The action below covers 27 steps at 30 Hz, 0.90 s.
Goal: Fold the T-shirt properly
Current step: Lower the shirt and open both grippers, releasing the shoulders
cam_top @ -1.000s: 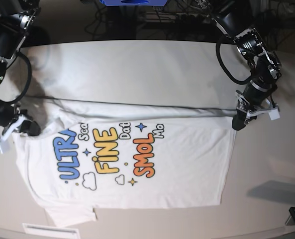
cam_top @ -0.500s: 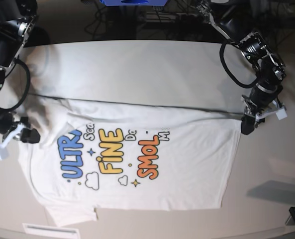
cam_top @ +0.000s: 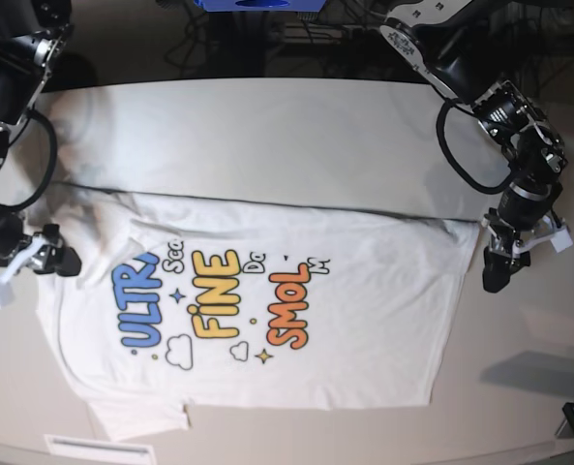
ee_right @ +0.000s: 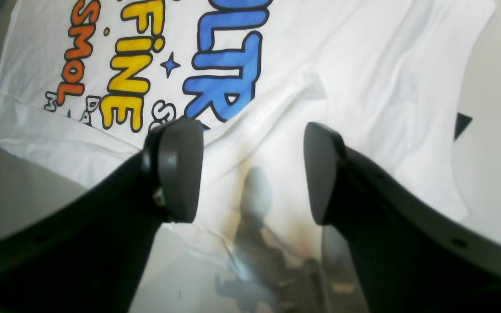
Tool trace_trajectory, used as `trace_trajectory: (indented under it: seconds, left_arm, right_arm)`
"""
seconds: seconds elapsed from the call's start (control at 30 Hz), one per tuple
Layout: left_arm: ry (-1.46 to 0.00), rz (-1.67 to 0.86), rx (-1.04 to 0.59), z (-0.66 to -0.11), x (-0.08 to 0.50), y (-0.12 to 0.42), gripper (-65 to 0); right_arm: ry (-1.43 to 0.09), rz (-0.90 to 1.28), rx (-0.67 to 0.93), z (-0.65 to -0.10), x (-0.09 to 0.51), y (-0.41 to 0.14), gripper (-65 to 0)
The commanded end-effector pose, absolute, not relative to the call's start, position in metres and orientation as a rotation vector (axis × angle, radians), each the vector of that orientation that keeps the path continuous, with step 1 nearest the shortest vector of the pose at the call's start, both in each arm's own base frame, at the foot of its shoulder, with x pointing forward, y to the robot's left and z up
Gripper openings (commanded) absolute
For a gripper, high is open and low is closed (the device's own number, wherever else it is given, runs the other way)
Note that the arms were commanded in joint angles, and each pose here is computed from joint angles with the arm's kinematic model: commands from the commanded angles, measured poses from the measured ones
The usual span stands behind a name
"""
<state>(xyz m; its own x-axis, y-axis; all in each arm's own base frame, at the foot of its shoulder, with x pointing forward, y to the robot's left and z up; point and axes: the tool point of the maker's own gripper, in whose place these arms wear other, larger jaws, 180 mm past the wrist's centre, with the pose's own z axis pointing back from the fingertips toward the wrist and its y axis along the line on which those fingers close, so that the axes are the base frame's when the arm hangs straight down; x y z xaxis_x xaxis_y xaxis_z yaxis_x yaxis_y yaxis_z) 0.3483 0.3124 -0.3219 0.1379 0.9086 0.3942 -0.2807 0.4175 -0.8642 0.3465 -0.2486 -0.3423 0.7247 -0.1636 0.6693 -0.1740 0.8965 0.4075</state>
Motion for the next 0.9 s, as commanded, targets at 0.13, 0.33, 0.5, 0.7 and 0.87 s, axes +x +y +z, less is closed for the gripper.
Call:
trace_trajectory:
  seconds: [0.13, 0.33, 0.5, 0.7, 0.87]
  left_arm:
    - [-1.145, 0.782, -0.615, -0.294, 0.334, 0.299, -34.6]
    - [-1.118, 0.416, -0.217, -0.276, 0.293, 0.273, -34.9]
    - [-1.048, 0.289, -0.121, -0.302, 0.269, 0.25, -44.2]
    - [-0.945, 0.205, -0.086, -0.335, 0.251, 0.228, -65.0]
    - [-0.905, 0.261, -0.06, -0.352, 0.242, 0.23, -65.0]
  right_arm:
    - [-0.914, 0.209, 0.377, -0.295, 0.345, -0.248, -29.6]
    - [-0.956, 0.453, 0.206, -0.269, 0.306, -0.215, -29.7]
    - [-0.827, 0.585, 0.103, -0.309, 0.274, -0.189, -29.9]
    - [-0.703, 0.589, 0.036, -0.358, 0.242, -0.172, -30.0]
    - [-0.664, 0.563, 0.028, -0.379, 0.227, -0.163, -49.8]
